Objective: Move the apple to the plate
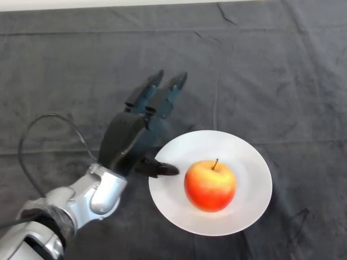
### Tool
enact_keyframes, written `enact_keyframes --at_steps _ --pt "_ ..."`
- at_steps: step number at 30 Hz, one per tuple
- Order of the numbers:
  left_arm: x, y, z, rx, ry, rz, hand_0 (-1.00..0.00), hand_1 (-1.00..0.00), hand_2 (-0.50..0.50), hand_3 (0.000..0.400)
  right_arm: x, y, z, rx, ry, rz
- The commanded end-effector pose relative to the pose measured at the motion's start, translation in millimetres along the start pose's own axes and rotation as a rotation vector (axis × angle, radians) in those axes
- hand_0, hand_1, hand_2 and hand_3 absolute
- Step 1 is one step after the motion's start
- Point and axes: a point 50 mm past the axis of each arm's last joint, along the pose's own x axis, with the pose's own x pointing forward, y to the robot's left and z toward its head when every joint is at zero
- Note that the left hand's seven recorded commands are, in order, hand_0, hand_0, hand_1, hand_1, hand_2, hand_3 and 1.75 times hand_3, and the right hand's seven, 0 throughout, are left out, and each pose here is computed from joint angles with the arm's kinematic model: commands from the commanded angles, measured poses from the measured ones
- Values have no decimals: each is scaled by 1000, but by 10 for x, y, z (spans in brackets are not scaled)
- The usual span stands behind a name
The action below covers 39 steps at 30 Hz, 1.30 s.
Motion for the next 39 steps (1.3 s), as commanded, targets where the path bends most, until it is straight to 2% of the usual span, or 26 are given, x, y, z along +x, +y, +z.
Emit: enact_keyframes --at_steps 1,14,29,35,39 --pt "33 244 -137 47 28 67 0 0 0 0 -85 -110 63 7 -19 -31" --pt "-93 523 -330 111 105 160 0 0 0 0 -85 -110 64 7 -19 -31" --pt "-347 971 -578 193 225 277 0 0 0 0 -85 -110 64 7 -19 -31" --pt "-467 1140 -658 211 285 345 0 0 0 0 -85 -110 64 7 -19 -31" --pt "-551 1269 -707 199 332 410 0 0 0 0 -85 -110 64 7 -19 -31"
